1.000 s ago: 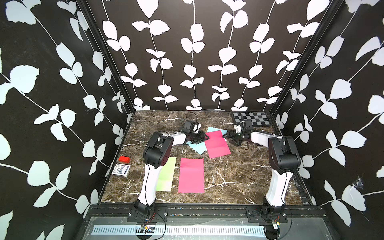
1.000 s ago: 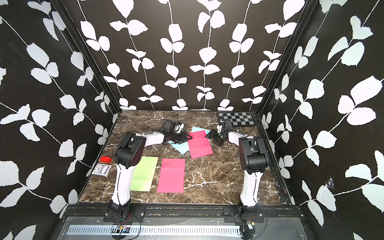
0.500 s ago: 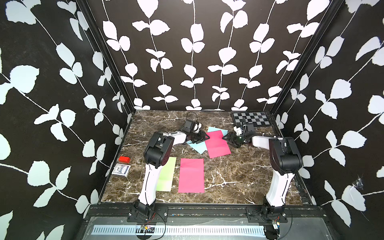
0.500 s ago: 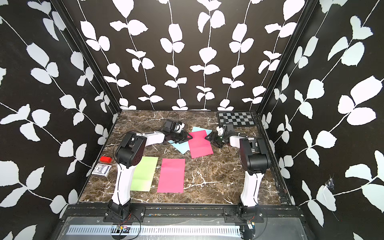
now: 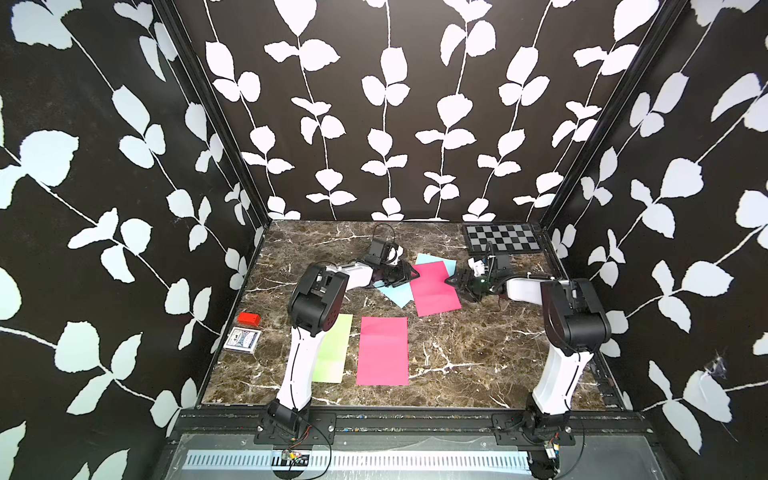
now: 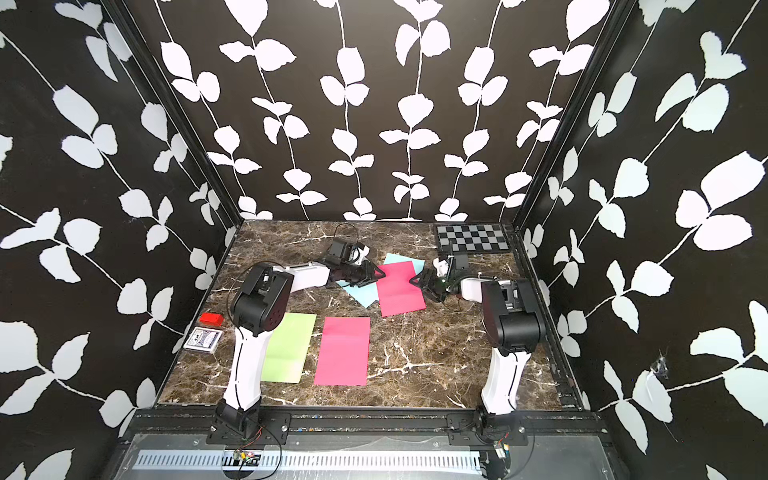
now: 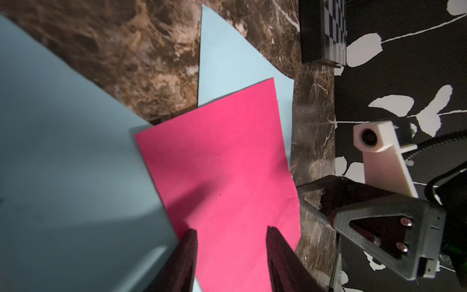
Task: Sort the scattered colored papers by color
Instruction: Pick up the colored paper from the center of the board.
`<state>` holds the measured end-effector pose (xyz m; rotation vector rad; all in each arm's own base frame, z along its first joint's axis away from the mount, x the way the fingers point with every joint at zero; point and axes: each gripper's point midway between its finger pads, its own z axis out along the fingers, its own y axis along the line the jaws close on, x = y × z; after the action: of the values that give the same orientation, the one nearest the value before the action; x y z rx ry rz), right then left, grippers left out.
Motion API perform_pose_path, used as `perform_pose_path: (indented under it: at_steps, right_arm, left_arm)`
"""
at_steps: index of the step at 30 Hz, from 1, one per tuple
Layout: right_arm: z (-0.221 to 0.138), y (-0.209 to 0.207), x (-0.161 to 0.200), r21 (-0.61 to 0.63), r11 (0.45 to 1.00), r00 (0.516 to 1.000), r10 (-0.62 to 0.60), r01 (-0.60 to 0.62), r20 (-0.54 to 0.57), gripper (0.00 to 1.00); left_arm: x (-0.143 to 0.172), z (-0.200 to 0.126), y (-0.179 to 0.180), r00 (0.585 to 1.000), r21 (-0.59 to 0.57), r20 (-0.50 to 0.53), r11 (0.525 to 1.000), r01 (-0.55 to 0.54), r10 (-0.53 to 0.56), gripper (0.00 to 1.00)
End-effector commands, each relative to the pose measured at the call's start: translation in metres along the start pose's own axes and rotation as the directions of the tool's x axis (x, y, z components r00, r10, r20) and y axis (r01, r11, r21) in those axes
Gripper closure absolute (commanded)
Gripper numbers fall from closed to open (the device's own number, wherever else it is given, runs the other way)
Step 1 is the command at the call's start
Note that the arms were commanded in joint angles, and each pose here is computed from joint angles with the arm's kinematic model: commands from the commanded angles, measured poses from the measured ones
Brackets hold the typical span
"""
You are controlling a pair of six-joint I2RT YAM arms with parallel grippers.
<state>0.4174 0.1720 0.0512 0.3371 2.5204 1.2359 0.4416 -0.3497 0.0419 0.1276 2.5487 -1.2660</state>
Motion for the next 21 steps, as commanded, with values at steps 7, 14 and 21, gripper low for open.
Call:
perform_pose_path:
  at_steps: [7,14,21]
  right_arm:
    - [-0.014,0.039,-0.010,-0.135,0.991,0.999,-0.008,0.014,0.043,0.34]
    - [-0.012,0.045,-0.010,-0.173,0.985,0.999,0.009,-0.001,0.044,0.35]
    - [-0.006,0.026,-0.001,-0.130,0.990,0.998,0.054,-0.051,0.021,0.36]
  left_arm:
    - [0.013,0.007,0.015,0.999,-0.043,-0.043,0.999,0.023,-0.025,0.53]
    - [0.014,0.008,0.016,0.999,-0.042,-0.045,0.999,0.027,-0.028,0.53]
    - [0.015,0.009,0.017,0.998,-0.041,-0.050,0.999,0.028,-0.030,0.53]
